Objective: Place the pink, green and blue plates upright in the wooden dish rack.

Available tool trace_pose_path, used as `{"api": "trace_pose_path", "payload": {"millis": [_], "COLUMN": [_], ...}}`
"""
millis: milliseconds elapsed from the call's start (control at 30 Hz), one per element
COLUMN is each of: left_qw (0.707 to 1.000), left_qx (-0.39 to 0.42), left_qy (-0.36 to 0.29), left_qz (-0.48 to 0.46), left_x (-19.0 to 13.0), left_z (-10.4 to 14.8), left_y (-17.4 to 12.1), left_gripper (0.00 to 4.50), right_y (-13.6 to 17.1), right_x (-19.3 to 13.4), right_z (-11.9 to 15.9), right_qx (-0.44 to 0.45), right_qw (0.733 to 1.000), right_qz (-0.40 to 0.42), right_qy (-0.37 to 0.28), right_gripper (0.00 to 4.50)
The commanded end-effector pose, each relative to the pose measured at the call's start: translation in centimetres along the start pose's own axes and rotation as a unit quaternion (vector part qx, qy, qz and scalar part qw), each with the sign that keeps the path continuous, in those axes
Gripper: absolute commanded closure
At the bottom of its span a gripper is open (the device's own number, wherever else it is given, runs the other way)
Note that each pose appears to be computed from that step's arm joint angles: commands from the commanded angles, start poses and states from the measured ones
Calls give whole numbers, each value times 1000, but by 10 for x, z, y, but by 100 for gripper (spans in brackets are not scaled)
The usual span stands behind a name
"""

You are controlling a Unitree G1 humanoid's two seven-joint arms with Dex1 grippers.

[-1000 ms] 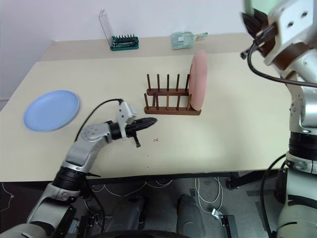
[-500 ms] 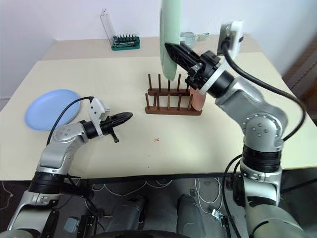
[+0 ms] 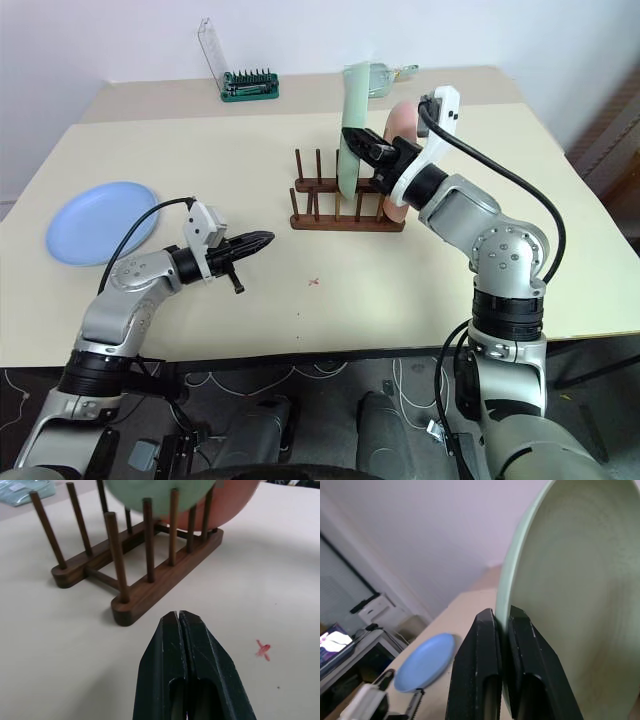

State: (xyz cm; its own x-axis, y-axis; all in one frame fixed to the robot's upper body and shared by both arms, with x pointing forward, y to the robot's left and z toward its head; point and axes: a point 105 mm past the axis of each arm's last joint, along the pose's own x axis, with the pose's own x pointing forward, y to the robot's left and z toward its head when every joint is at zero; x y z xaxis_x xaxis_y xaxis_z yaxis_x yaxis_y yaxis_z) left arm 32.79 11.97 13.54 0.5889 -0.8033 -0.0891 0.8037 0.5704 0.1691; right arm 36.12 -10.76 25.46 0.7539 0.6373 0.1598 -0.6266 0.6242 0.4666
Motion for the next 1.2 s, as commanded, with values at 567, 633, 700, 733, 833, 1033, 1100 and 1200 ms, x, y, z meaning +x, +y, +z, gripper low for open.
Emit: {"api": "trace_pose_path", "payload": {"millis": [567,633,700,733,833,1033,1100,1200], "left_qw": [1000,999,994,988,964,768,684,620], "left_qx": [14,-12,-36,-50,-76,-127,-148,-164], "left_qy": [-18,-29,-55,-75,-115,-67,-71,-33], "left_qz": [-1,38,90,128,229,624,711,767], "left_x": [4,-6,-19,-28,-56,-165,-205,-232], "left_z": [12,15,23,29,38,16,14,4], "left_y": [-1,15,34,47,77,156,157,149], "left_gripper": [450,426,366,317,176,6,6,6], "right_y": [30,43,58,66,78,87,89,89], "right_x": [-7,-12,-13,-11,1,27,29,30], "right_z": [56,62,52,43,17,-27,-30,-36], "right_qx": [-251,-395,-496,-520,-565,-588,-577,-572], "right_qw": [967,918,866,849,813,784,790,791], "right_qz": [9,26,68,95,141,194,205,215], "right_qy": [-51,-40,-15,-4,22,41,37,38], "right_gripper": [55,51,49,49,49,49,49,49]}}
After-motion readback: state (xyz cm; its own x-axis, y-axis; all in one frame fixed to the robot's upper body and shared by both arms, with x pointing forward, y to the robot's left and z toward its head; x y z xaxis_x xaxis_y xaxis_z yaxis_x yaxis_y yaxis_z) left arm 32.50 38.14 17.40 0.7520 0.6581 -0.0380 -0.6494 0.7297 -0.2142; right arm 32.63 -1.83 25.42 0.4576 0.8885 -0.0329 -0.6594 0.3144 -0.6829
